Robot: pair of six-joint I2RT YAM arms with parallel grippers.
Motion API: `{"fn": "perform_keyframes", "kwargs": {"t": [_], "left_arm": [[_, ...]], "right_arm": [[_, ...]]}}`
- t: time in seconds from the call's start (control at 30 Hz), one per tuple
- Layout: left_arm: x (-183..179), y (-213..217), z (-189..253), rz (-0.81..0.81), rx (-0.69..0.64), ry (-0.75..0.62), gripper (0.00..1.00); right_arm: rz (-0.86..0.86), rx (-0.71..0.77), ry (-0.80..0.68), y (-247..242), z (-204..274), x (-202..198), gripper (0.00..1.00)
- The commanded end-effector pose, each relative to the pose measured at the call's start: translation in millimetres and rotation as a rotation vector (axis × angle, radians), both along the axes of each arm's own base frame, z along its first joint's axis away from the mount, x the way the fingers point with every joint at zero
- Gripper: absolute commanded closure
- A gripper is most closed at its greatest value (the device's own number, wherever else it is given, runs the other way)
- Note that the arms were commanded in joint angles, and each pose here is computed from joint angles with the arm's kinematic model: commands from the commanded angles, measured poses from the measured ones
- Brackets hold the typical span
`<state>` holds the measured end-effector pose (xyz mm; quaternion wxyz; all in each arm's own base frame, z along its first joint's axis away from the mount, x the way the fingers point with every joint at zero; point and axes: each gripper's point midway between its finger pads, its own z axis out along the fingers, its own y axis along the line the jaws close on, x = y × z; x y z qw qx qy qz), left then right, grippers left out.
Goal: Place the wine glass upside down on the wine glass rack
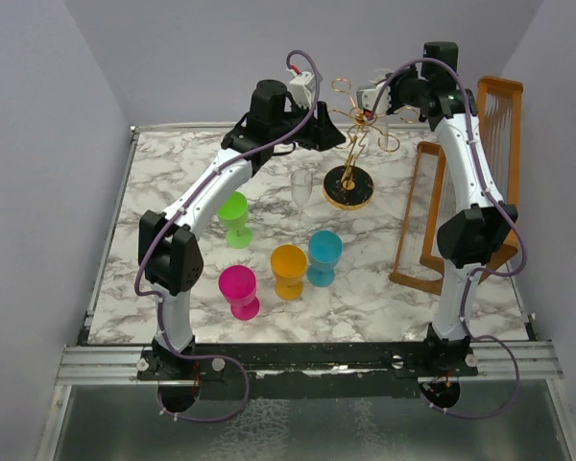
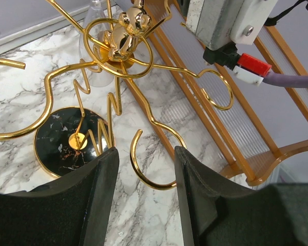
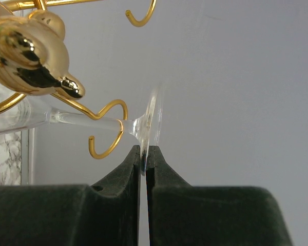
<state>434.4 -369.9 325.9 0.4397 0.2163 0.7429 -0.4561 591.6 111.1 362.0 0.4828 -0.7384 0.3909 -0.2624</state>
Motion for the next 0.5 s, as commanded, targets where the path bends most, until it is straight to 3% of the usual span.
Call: {"fn": "perform_keyframes", "kwargs": {"t": [0.0,0.47], "left_arm": [[5,4,8,0.010,0.008,-0.044,0.50],[2,5,9,-0.004,0.006,-0.047,0.50]], "right_arm": [[-0.005,0.006,-0.070,-1,18,10,0.99],[-0.028,0.062,-0.028,-3,2,14,0.98]]}}
